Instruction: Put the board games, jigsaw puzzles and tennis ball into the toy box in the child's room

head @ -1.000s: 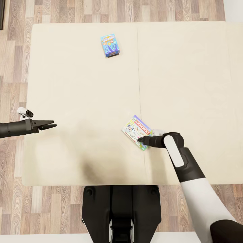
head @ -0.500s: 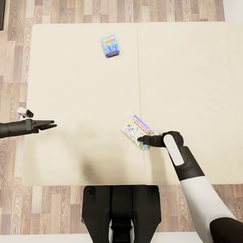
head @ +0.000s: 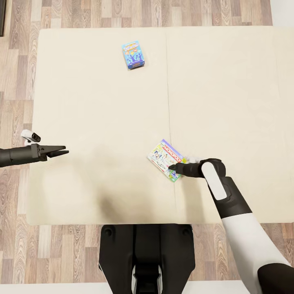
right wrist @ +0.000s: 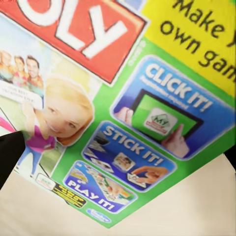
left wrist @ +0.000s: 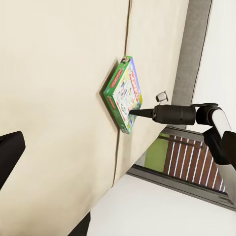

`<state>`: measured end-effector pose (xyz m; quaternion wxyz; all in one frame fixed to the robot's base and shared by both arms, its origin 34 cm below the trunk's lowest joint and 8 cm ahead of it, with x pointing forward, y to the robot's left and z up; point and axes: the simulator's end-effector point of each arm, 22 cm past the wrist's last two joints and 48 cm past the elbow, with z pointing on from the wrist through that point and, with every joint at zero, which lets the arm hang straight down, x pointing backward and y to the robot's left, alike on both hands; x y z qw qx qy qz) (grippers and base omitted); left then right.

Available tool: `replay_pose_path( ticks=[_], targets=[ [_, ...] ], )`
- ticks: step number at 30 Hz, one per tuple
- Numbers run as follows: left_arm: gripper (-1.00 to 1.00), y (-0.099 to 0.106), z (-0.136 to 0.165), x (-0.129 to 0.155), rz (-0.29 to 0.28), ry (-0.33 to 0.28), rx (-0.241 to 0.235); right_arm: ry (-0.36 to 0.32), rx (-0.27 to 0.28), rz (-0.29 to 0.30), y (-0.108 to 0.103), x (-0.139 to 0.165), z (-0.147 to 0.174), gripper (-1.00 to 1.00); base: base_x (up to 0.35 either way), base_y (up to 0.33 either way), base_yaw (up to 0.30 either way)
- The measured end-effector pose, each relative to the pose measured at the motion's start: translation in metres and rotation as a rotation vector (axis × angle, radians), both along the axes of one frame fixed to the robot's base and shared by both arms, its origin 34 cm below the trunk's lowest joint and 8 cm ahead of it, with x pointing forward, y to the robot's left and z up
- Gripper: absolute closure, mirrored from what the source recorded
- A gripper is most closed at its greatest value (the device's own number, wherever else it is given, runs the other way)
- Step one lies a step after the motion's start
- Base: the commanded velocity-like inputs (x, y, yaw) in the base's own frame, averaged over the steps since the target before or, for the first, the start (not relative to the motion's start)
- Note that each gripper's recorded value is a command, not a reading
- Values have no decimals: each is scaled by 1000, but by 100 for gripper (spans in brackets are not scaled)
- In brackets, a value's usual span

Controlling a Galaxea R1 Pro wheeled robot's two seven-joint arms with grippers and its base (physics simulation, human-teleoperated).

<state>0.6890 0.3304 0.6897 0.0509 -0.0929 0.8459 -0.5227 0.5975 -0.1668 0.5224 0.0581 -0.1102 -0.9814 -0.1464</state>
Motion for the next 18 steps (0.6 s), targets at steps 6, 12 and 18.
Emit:
replay_pose_path(
  ticks=[6, 12, 18],
  targets=[
    [-100, 0, 0, 0, 0, -1, 0, 3, -14, -2, 0, 0, 1, -100, 0, 0, 0],
    [-100, 0, 0, 0, 0, 0, 0, -6, -29, 7, -2, 3, 2, -100, 0, 0, 0],
    [-100, 0, 0, 0, 0, 1, 0, -40, -83, 44, -15, 12, 5, -100, 0, 0, 0]
  ],
)
